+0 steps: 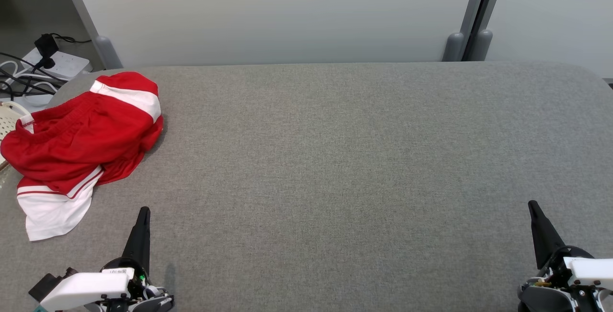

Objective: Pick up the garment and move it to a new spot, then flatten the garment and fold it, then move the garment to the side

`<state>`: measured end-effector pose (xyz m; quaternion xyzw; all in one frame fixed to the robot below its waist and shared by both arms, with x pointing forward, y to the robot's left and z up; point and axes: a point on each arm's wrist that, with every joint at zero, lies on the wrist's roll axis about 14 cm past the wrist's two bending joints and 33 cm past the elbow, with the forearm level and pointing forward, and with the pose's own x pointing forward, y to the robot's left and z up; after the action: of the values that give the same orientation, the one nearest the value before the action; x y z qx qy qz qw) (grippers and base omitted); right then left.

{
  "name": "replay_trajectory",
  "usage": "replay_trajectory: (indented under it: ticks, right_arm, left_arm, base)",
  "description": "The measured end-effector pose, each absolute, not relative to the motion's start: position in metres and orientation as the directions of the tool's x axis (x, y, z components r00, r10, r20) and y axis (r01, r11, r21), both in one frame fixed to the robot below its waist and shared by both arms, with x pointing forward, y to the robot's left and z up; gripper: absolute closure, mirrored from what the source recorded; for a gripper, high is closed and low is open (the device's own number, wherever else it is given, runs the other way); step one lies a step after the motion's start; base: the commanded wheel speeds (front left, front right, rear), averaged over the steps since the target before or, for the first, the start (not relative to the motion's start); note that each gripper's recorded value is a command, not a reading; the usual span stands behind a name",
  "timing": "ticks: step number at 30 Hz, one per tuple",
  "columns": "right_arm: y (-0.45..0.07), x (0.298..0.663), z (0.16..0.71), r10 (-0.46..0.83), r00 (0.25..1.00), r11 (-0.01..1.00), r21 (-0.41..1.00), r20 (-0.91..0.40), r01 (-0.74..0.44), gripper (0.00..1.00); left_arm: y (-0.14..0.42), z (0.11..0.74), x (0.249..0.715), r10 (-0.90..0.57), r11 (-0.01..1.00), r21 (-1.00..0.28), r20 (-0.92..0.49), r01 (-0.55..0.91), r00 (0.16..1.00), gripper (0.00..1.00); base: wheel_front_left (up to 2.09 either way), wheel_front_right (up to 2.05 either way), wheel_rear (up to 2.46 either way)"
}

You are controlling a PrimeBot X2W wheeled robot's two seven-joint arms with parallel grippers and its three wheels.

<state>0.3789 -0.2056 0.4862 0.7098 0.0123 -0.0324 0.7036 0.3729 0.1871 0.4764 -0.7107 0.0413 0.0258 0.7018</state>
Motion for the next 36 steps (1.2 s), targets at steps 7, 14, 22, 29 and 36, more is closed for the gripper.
replay_trajectory:
  ticks: [7,14,22,29,36]
  right_arm:
    - [-0.199,0.366,0.458,-0.023,0.989,-0.033,0.989,-0.146,0.145,0.00]
    - [-0.193,0.355,0.440,-0.016,0.979,-0.048,0.979,-0.201,0.200,0.00]
    - [-0.189,0.356,0.443,-0.017,0.981,-0.029,0.980,-0.195,0.194,0.00]
    - [-0.189,0.358,0.447,-0.018,0.982,0.046,0.981,-0.186,0.186,0.00]
    - [-0.185,0.360,0.450,-0.009,0.984,0.159,0.971,-0.178,0.177,0.00]
  left_arm:
    - [0.181,0.446,0.357,-0.024,-0.036,-0.982,-0.186,-0.187,0.982,0.00]
    - [0.177,0.427,0.344,-0.028,-0.045,-0.968,-0.245,-0.246,0.969,0.00]
    - [0.176,0.433,0.346,-0.020,-0.022,-0.973,-0.230,-0.230,0.973,0.00]
    - [0.176,0.438,0.348,-0.014,0.057,-0.975,-0.216,-0.215,0.976,0.00]
    - [0.175,0.446,0.353,-0.014,0.175,-0.967,-0.192,-0.187,0.981,0.00]
  base:
    - [0.00,0.00,0.00]
    - [0.00,0.00,0.00]
    - [0.00,0.00,0.00]
    - [0.00,0.00,0.00]
    - [0.00,0.00,0.00]
